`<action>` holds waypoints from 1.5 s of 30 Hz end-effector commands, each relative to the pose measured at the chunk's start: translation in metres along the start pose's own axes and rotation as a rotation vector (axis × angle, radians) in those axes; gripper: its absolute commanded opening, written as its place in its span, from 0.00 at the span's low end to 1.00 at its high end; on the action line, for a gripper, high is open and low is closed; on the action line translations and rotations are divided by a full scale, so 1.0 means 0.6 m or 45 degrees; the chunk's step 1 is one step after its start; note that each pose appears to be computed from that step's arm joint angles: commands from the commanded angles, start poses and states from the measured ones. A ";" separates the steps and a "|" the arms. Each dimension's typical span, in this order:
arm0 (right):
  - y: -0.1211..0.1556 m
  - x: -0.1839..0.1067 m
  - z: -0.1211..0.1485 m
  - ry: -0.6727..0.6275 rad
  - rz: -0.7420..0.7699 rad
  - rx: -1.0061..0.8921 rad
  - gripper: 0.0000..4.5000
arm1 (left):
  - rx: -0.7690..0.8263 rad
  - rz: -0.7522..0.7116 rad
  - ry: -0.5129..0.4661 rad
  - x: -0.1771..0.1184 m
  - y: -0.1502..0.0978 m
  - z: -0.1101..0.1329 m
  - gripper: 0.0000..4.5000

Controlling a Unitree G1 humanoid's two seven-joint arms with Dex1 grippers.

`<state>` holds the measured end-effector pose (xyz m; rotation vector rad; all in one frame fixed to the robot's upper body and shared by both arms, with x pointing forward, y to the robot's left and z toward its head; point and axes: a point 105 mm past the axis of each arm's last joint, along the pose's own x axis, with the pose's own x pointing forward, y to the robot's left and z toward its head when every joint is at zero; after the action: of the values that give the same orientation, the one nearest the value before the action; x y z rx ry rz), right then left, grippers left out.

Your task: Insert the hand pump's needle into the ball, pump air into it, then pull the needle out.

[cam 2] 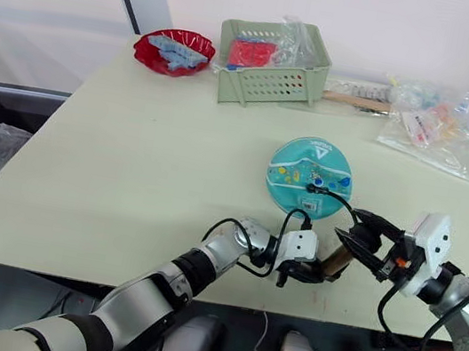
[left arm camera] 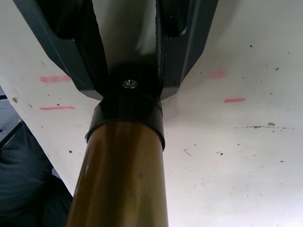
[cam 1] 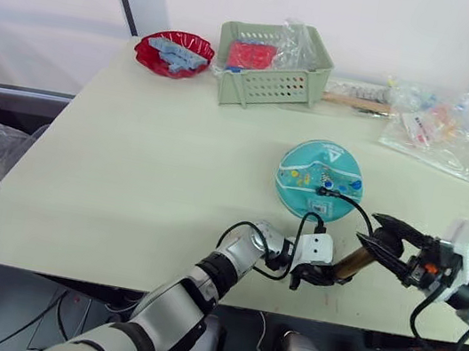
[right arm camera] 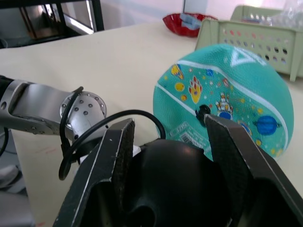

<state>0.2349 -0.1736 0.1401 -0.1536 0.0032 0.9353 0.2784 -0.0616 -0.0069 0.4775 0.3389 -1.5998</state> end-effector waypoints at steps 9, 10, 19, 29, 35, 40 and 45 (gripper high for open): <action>-0.013 -0.010 0.060 -0.117 0.058 -0.010 0.41 | -0.167 -0.057 0.278 -0.010 -0.034 -0.100 0.21; -0.016 -0.012 0.071 -0.129 0.056 -0.017 0.41 | -0.168 -0.057 0.278 -0.010 -0.034 -0.100 0.21; -0.043 -0.050 0.184 -0.219 0.060 -0.113 0.41 | -0.170 -0.056 0.284 -0.013 -0.033 -0.103 0.21; -0.053 -0.075 0.264 -0.304 0.039 -0.130 0.41 | -0.168 -0.055 0.285 -0.013 -0.032 -0.102 0.21; -0.045 -0.078 0.280 -0.318 0.055 -0.124 0.41 | -0.161 -0.055 0.287 -0.013 -0.030 -0.101 0.21; -0.033 -0.058 0.191 -0.094 0.073 -0.042 0.41 | -0.163 -0.057 0.285 -0.014 -0.031 -0.101 0.21; -0.025 -0.044 0.109 0.030 0.050 0.021 0.41 | -0.164 -0.053 0.283 -0.013 -0.030 -0.100 0.21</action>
<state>0.2272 -0.2013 0.2338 -0.1402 -0.0478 0.9514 0.2786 -0.0637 -0.0024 0.4949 0.3293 -1.6157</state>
